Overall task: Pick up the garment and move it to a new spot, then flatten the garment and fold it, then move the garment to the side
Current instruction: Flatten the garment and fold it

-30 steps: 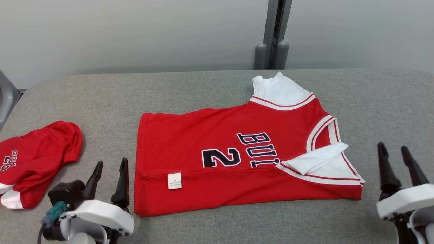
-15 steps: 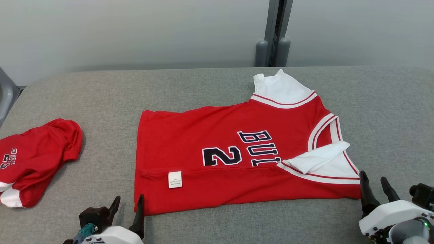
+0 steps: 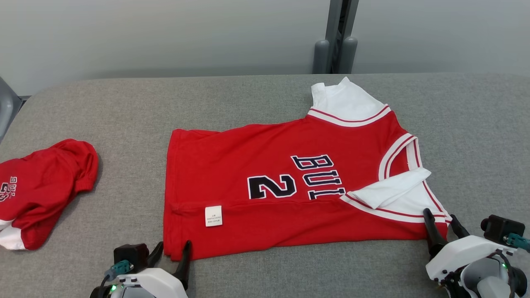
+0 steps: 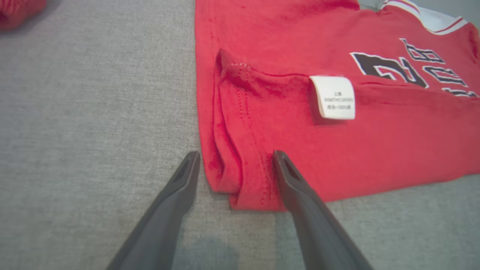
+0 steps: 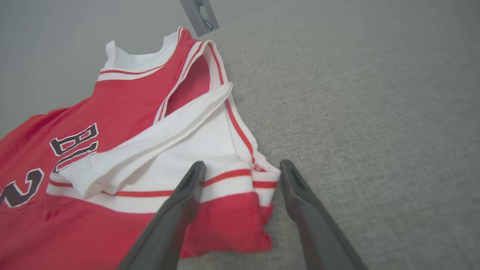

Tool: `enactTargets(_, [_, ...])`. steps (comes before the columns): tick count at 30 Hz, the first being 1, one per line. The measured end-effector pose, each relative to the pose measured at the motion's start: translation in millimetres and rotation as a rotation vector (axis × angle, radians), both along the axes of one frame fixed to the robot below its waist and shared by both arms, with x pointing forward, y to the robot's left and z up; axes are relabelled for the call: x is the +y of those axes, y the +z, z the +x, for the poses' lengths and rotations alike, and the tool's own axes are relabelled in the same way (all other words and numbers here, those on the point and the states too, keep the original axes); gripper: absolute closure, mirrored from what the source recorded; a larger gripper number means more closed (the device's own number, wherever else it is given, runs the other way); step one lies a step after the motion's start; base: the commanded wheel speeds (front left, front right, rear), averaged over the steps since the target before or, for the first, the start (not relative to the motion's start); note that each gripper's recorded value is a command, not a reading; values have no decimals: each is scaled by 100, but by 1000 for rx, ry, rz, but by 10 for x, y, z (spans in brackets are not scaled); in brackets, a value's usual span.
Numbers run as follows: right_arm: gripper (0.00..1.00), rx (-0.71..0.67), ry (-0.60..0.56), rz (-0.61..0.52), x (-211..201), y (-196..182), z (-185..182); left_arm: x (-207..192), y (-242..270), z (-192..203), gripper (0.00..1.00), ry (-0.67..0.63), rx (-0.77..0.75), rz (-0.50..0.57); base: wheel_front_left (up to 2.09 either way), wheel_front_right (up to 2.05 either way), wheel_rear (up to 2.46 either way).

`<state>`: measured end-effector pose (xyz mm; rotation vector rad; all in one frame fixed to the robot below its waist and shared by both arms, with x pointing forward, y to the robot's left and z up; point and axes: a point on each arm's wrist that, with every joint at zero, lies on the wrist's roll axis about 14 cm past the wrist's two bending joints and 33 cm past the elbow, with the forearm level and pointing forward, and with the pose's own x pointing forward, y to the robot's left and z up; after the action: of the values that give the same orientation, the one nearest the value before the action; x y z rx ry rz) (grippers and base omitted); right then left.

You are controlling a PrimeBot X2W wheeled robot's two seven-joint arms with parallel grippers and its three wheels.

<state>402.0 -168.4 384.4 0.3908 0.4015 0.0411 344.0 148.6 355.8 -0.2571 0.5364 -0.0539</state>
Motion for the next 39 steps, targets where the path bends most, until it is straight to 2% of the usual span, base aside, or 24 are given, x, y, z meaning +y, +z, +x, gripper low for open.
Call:
enactTargets(3, [0,6,10,-6,13,-16,15,-30,-17,11,0,-7,13,-15,0,0,0])
enactTargets(4, [0,11,13,-5,20,-29,15,-39,-14,23,34,-10,13,-20,0,0,0])
enactTargets(5, [5,17,14,-2,29,-42,12,-45,-14,27,64,-12,14,-21,0,0,0])
enactTargets(6, [44,21,17,3,47,-50,14,-52,-16,27,91,-15,15,-25,0,0,0])
enactTargets(7, [82,27,19,10,64,-55,21,-65,-20,24,100,-23,16,-26,0,0,0])
enactTargets(8, [100,30,26,11,82,-62,27,-89,-22,25,100,-35,16,-28,0,0,0])
enactTargets(13, [100,33,39,10,102,-62,40,-72,-14,41,100,-41,15,-26,0,0,0])
enactTargets(22, [100,43,68,45,114,43,-18,-13,113,37,100,-97,-37,39,0,0,0])
enactTargets(30, [100,134,115,75,48,42,-285,23,131,-144,100,-151,-23,78,0,0,0])
enactTargets(39, [100,214,110,126,-71,31,-733,53,123,-396,100,-195,6,99,0,0,0])
